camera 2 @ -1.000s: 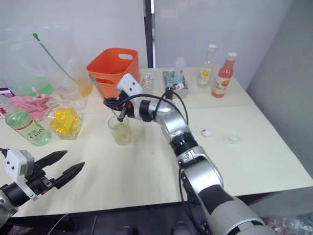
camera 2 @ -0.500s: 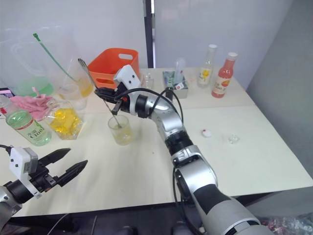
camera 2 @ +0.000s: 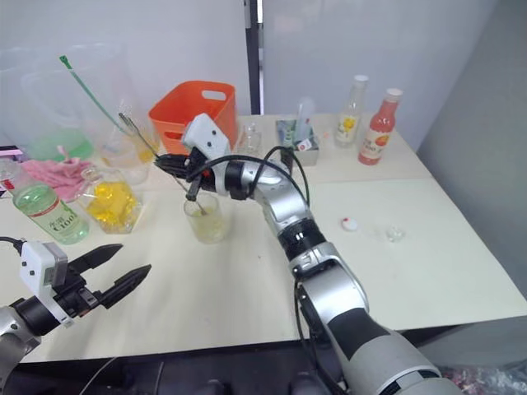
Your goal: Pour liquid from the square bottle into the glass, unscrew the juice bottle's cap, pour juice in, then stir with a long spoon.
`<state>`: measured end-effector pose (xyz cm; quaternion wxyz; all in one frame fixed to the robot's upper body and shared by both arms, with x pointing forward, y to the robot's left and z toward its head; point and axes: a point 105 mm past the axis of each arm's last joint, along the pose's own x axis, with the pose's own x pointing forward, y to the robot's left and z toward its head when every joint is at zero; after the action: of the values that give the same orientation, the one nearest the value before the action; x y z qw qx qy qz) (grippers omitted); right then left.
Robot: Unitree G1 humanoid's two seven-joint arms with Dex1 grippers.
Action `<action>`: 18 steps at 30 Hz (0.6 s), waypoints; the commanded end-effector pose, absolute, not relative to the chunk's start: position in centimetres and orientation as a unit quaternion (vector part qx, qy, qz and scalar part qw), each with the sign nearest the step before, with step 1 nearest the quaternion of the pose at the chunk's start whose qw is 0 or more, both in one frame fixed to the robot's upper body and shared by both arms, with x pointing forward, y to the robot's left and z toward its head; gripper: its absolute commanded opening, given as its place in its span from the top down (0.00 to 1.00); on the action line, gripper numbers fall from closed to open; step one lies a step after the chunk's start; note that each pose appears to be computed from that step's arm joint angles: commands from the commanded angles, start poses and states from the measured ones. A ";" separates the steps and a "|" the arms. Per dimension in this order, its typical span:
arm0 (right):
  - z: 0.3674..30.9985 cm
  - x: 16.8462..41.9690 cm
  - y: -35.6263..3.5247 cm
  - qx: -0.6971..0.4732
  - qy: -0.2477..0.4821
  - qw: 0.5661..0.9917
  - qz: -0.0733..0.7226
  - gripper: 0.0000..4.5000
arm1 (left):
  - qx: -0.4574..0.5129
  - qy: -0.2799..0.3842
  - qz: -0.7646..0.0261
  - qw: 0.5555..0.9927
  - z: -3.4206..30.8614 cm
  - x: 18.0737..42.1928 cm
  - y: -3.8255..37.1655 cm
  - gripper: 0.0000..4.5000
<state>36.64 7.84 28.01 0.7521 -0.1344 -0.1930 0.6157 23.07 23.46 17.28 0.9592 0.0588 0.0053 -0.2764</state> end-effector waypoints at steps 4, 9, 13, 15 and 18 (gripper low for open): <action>28.7 37.3 7.0 -0.142 -0.209 0.762 0.595 1.00 | 0.077 -0.007 -0.277 0.958 18.2 23.2 23.4 0.01; 29.1 37.4 7.0 -0.149 -0.220 0.762 0.591 1.00 | 0.074 -0.008 -0.278 0.958 18.2 23.3 23.4 0.01; 27.1 37.7 6.8 -0.150 -0.171 0.763 0.605 1.00 | 0.071 -0.005 -0.287 0.955 18.4 23.3 23.1 0.01; 26.4 37.3 6.8 -0.131 -0.140 0.757 0.625 1.00 | 0.072 -0.005 -0.290 0.954 18.5 23.3 22.9 0.01; 26.8 36.6 7.0 -0.113 -0.134 0.748 0.640 1.00 | 0.073 -0.004 -0.291 0.954 18.5 23.4 22.9 0.01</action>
<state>37.52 6.64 25.32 0.7607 -0.1259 -0.1171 0.6259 23.45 23.22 17.70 0.9565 0.0658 0.0082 -0.2841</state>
